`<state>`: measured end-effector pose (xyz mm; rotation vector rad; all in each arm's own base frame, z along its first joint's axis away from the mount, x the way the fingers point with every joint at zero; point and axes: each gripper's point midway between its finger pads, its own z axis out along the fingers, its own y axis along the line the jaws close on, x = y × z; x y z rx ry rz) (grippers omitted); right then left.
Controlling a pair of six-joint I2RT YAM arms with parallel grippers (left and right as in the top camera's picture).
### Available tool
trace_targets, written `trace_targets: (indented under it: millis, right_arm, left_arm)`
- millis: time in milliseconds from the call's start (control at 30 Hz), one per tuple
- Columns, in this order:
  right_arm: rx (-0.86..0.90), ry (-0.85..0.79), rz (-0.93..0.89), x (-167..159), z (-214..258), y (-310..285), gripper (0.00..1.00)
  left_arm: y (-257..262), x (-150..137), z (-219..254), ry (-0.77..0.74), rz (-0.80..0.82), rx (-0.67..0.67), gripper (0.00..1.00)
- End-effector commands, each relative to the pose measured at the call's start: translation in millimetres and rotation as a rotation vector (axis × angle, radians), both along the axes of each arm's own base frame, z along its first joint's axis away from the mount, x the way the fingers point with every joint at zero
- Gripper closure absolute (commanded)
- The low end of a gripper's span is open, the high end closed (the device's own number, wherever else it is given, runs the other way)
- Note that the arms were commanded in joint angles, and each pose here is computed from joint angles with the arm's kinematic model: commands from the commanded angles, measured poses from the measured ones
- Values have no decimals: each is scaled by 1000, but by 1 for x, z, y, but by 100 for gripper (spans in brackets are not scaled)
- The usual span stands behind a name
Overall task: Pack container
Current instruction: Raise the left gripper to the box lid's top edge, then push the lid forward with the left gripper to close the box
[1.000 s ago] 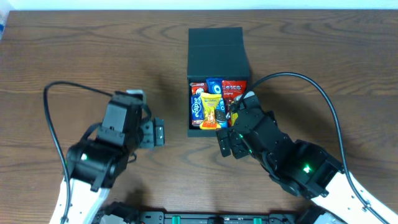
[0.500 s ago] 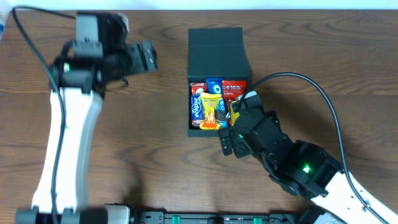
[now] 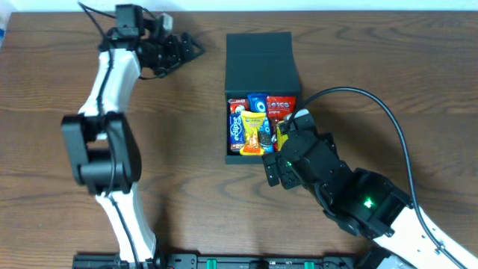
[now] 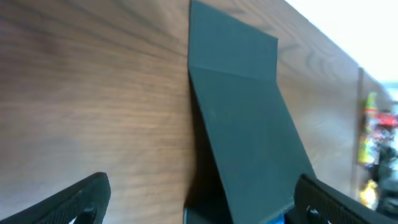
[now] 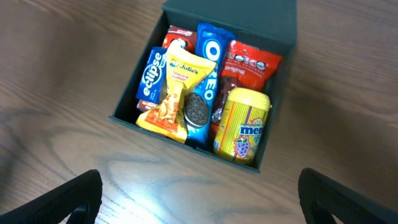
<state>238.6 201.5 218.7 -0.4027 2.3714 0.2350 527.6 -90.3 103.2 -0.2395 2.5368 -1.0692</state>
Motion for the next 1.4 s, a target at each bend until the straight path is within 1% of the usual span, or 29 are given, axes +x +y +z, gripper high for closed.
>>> trace_targets:
  millis: [0,100,233,467,700,833,1133,1367]
  right_arm:
    - [1,-7,-26,2,1,-4,1]
    - [1,-6,-26,2,1,-4,1]
    - [0,-6,-25,2,1,-4,1]
    - [0,-5,-26,1,1,-4,1]
    - [0,-5,-25,1,1,-4,1]
    - [-1,-5,-26,1,0,-4,1]
    - [-1,-6,-26,1,1,-4,1]
    - [-3,-8,-37,4,1,-7,1]
  left_arm:
    - [-31,1,-9,48,-62,-181,5]
    - [-48,1,-30,77,-91,-222,5]
    - [-69,-2,-44,75,-139,-217,5]
    - [-100,-5,-41,17,-215,-206,5]
    - [-116,-6,-37,-24,-255,-204,5]
    - [-121,-2,-27,-82,-286,-237,5]
    - [-134,-4,5,-268,-436,-333,5]
    - [-139,-11,27,-334,-512,-409,5]
